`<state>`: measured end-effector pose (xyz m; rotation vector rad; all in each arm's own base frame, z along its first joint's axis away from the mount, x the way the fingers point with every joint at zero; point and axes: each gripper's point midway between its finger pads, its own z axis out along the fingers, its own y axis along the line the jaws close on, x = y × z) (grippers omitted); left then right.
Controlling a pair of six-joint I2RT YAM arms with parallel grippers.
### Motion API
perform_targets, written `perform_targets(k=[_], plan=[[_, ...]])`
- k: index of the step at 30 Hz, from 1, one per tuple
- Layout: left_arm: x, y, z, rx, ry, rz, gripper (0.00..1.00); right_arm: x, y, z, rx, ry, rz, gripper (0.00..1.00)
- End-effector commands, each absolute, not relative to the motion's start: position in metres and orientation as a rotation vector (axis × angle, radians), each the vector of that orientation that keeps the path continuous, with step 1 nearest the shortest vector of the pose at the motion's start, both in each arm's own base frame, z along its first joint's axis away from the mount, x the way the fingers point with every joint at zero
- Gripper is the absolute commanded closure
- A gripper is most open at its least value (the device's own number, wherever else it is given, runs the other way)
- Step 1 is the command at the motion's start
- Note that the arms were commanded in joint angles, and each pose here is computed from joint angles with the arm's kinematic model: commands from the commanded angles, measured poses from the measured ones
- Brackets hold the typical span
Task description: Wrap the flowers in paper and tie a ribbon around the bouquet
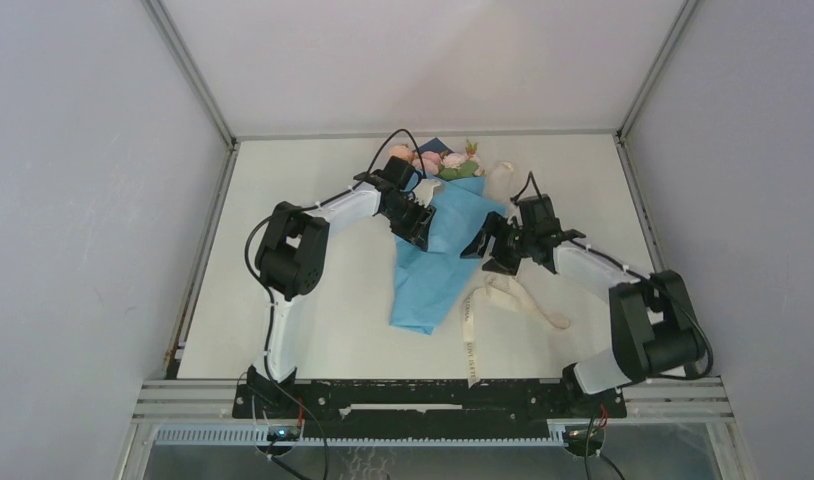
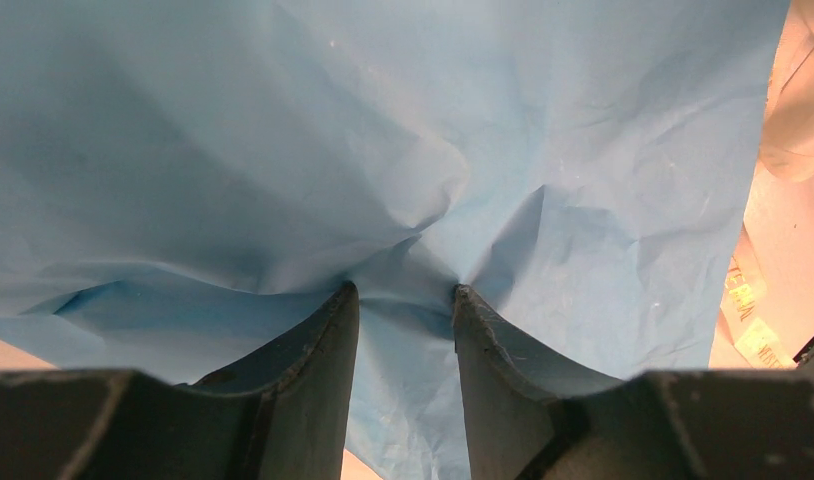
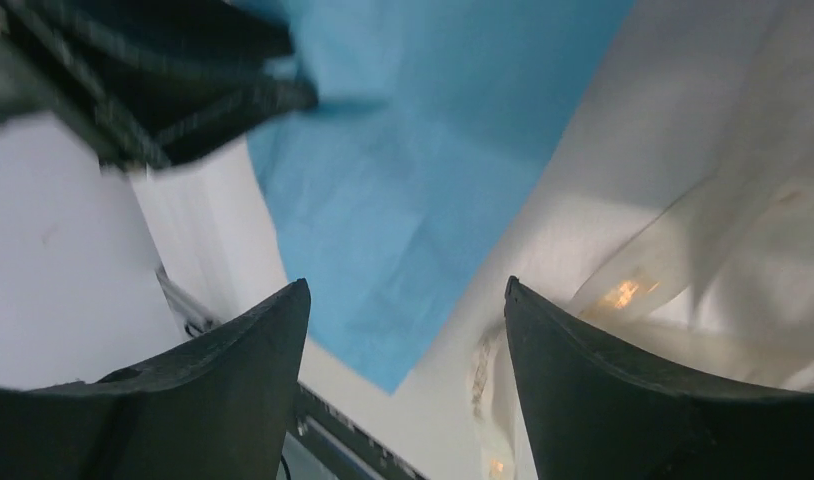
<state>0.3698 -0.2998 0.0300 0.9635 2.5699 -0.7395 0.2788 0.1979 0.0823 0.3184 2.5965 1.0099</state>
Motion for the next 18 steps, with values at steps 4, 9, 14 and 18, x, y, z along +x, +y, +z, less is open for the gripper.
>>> perform_targets(k=[4,9,14,18], plan=[[0.365,-0.295,0.034,0.953,2.584,-0.727,0.54,0.344,0.190,0.069,0.384,2.530,0.985,0.17],[0.366,-0.295,0.033,0.954,2.582,-0.727,0.54,0.360,0.194,0.048,0.386,2.524,1.029,0.16],[0.370,-0.295,0.032,0.964,2.584,-0.706,0.54,0.384,0.212,0.044,0.352,2.457,1.137,0.17],[0.372,-0.294,0.033,0.967,2.576,-0.688,0.54,0.391,0.223,0.038,0.357,2.425,1.192,0.18]])
